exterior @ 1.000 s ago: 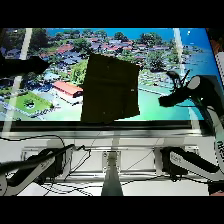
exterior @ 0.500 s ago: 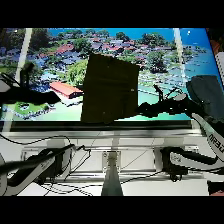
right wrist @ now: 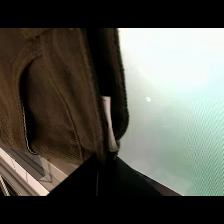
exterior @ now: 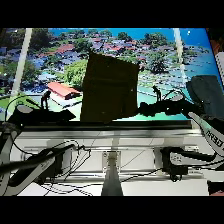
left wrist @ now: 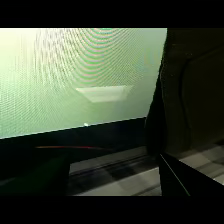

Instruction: Fold the clothes and pants, and hang the long-sleeved shirts on hangers.

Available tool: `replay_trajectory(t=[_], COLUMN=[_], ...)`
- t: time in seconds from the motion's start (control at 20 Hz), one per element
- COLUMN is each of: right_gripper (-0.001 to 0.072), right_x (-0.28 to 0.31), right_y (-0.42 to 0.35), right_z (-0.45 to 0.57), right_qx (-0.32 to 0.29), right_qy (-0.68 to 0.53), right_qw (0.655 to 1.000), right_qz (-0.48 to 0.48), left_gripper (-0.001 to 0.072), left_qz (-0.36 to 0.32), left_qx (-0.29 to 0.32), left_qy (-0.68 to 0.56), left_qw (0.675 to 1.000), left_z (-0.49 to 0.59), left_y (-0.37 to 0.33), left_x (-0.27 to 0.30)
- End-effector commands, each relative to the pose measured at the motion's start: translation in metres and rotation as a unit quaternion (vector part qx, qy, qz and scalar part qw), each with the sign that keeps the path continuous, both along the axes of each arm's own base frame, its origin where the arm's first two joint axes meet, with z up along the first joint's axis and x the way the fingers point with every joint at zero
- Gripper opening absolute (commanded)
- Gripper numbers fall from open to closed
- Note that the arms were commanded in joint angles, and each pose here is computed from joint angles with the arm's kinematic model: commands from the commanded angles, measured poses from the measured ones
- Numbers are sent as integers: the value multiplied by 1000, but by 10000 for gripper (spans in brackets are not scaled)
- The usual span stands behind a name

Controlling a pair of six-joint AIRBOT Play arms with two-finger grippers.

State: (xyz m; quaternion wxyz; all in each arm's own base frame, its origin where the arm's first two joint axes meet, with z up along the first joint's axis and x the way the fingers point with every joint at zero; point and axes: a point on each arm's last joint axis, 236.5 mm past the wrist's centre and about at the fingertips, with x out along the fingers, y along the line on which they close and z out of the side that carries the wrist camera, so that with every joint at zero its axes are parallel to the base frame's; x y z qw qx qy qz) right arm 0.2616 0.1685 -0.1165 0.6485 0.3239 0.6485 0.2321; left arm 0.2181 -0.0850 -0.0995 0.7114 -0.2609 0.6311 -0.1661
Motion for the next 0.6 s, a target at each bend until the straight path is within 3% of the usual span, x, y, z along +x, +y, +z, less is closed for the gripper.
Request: replay_trajectory(t=[0.0,0.35,0.45,0.55], right_gripper=[36,36,36,36], right_x=[5,7,8,8], right_y=[-2,-3,-4,-4], right_z=[-3,-4,-4,-4], right_qx=[-6,-10,-12,-12], right_qy=[-8,-11,-13,-13], right_qw=[1000,1000,1000,1000], right_qz=[-7,-10,-12,-12], left_gripper=[550,549,459,456], left_qz=[27,1,-21,-32], left_qx=[-23,7,5,3], left_qy=[-1,-62,-57,-38], left_qw=[999,998,998,999], left_z=[-10,-13,-14,-21], left_y=[-11,-40,-52,-57], left_x=[-5,17,9,2])
